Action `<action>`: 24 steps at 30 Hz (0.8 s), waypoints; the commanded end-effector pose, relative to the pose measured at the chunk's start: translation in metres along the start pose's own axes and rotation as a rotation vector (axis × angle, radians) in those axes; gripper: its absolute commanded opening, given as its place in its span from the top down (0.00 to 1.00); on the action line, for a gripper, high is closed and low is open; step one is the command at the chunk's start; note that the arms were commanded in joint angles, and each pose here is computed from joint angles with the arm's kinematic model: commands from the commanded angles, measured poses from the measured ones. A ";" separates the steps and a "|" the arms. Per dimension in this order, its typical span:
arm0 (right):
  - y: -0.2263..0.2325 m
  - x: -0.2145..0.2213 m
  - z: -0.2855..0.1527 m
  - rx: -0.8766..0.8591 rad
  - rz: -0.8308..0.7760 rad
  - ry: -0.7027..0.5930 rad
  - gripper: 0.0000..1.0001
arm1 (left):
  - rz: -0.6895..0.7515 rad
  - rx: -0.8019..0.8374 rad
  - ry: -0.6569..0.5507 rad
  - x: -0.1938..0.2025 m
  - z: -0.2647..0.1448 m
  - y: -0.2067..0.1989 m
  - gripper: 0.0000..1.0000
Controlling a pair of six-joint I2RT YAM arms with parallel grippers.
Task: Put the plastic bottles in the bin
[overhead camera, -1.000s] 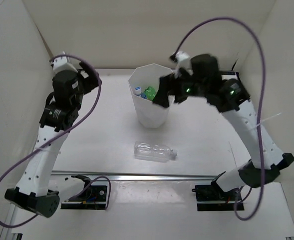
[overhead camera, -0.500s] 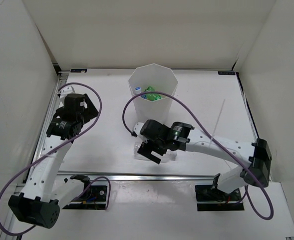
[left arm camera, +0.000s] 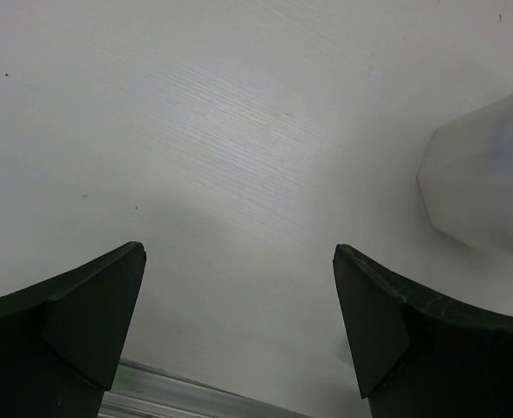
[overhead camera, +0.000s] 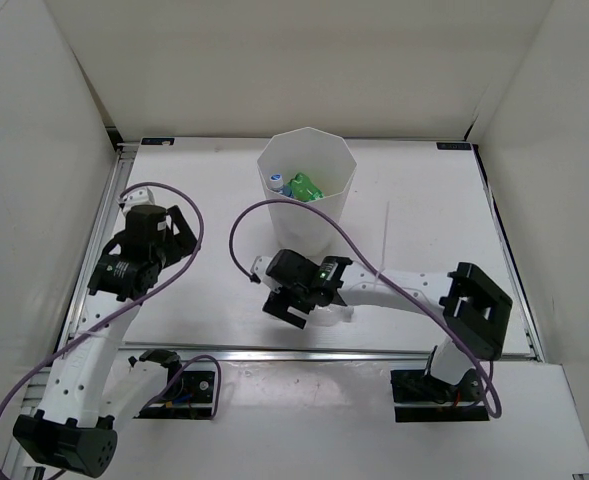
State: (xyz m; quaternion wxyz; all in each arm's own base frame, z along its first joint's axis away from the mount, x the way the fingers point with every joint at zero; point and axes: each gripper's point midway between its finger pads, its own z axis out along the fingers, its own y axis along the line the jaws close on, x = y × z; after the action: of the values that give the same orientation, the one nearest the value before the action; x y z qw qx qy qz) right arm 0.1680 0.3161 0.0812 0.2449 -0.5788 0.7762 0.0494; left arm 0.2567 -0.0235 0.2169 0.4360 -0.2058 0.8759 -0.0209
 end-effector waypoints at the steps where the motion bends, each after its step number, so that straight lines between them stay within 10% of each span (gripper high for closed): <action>1: 0.001 -0.014 0.018 -0.045 0.017 -0.057 0.04 | 0.010 0.031 0.028 0.009 -0.007 0.000 0.00; 14: 0.014 0.011 0.036 -0.232 0.153 0.038 0.33 | -0.001 -0.011 0.034 0.016 -0.012 0.012 0.00; 24: 0.012 -0.070 -0.045 -0.183 0.183 -0.099 0.52 | -0.022 -0.067 -0.013 0.006 -0.015 0.022 0.00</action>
State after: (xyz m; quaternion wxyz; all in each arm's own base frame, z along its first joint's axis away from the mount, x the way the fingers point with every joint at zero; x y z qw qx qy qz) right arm 0.1668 0.3352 0.0790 0.1620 -0.5211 0.8271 0.1347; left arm 0.2347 -0.0174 0.2064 0.4162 -0.2143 0.8836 -0.0104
